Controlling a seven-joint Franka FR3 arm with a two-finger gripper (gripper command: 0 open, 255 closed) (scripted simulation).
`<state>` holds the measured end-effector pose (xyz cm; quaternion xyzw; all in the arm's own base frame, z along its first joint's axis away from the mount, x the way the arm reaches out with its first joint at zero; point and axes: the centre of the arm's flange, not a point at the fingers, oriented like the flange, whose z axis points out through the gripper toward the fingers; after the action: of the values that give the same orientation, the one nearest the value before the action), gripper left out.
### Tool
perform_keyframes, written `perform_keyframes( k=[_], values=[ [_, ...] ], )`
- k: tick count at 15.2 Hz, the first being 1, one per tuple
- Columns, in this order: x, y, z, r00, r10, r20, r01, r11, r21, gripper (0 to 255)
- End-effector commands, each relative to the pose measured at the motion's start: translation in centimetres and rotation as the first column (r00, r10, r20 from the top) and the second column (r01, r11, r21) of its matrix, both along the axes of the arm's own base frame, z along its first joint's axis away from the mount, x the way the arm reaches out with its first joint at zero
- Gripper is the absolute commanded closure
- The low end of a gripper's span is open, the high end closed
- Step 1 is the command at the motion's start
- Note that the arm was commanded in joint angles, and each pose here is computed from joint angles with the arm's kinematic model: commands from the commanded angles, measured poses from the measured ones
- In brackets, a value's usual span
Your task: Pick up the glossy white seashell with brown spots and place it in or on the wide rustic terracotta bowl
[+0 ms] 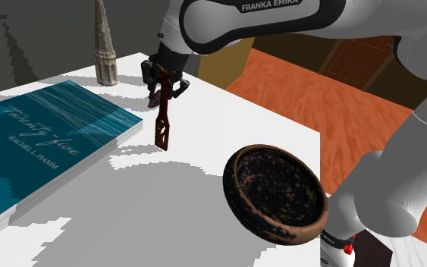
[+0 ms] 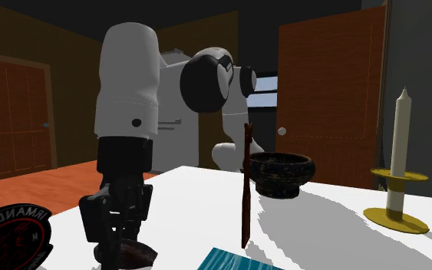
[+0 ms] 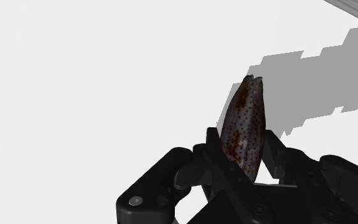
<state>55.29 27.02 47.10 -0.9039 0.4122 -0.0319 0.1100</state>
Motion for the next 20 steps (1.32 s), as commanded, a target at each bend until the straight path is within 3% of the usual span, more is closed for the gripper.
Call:
perform_keyframes(
  k=[1,7,20],
  values=[
    [0.0,0.1,-0.2,1.0,0.001,-0.002,-0.001,1.0,0.0,255],
    [0.0,0.0,-0.2,1.0,0.001,-0.002,-0.001,1.0,0.0,255],
    [0.0,0.0,6.7,1.0,0.001,-0.002,-0.001,1.0,0.0,255]
  ],
)
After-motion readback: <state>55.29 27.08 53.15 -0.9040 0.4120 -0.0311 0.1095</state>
